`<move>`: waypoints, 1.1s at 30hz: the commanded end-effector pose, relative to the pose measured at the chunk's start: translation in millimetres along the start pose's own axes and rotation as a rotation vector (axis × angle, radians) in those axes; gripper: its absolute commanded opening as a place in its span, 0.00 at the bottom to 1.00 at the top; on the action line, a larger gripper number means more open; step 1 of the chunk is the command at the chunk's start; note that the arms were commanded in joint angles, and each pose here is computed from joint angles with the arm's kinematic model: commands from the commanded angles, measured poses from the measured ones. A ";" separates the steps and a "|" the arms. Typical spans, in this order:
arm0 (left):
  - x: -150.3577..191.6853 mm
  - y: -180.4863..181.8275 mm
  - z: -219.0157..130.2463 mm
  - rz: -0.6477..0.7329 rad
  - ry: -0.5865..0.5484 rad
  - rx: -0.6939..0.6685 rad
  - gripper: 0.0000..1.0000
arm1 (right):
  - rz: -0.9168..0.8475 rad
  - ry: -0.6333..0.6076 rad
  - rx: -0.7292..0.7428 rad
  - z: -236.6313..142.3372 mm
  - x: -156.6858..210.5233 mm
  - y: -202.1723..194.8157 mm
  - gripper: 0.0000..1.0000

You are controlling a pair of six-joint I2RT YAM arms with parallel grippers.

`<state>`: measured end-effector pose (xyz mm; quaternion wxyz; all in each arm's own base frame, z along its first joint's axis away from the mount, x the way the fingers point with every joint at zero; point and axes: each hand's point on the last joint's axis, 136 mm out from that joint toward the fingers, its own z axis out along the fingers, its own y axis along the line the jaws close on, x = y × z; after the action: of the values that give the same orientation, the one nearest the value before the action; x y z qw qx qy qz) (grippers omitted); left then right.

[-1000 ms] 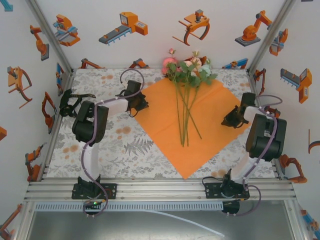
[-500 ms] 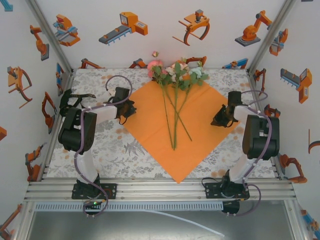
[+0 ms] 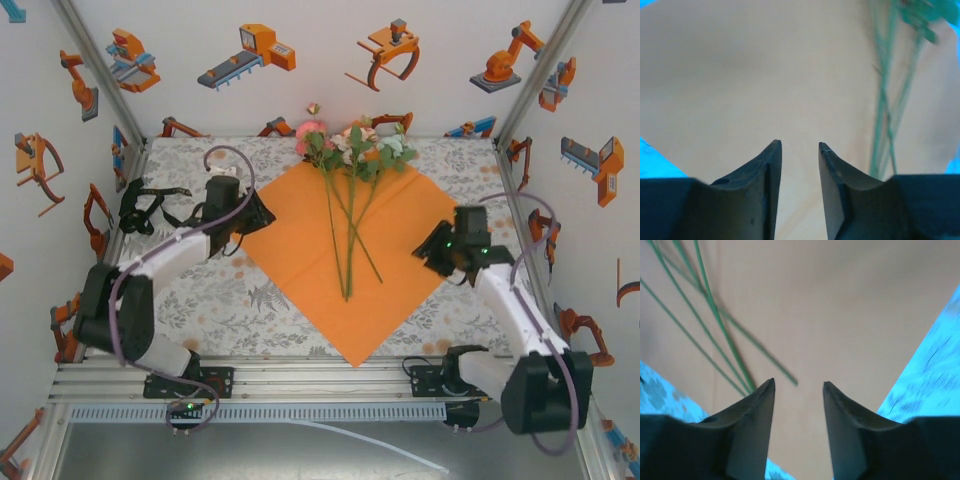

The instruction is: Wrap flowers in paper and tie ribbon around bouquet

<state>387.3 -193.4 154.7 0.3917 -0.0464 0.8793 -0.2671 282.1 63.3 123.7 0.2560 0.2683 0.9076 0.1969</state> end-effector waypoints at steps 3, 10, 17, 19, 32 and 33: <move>63.9 -96.3 -67.6 0.517 0.080 0.329 0.54 | 0.062 0.178 0.156 -18.2 94.7 -38.8 0.57; 134.1 -116.2 -127.7 0.980 0.079 0.443 0.75 | 0.045 0.238 0.167 -16.2 157.1 -38.4 0.62; 141.5 -104.4 -129.5 1.052 0.006 0.371 0.90 | -0.034 0.221 0.223 6.2 184.0 -34.8 0.61; 139.2 -97.0 -123.5 1.020 -0.017 0.327 0.92 | -0.052 0.199 0.208 12.9 182.4 -31.8 0.61; 118.7 -41.6 -110.6 0.225 -0.086 0.059 0.95 | -0.047 0.125 0.119 29.1 173.9 -12.3 0.50; 123.6 -33.9 -109.9 0.144 -0.066 0.034 0.95 | -0.041 0.115 0.100 26.0 170.9 -7.9 0.48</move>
<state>217.0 -226.1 161.4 0.4702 0.1565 0.8411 -0.2169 163.0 171.2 34.5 0.1614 0.2407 0.9426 0.1656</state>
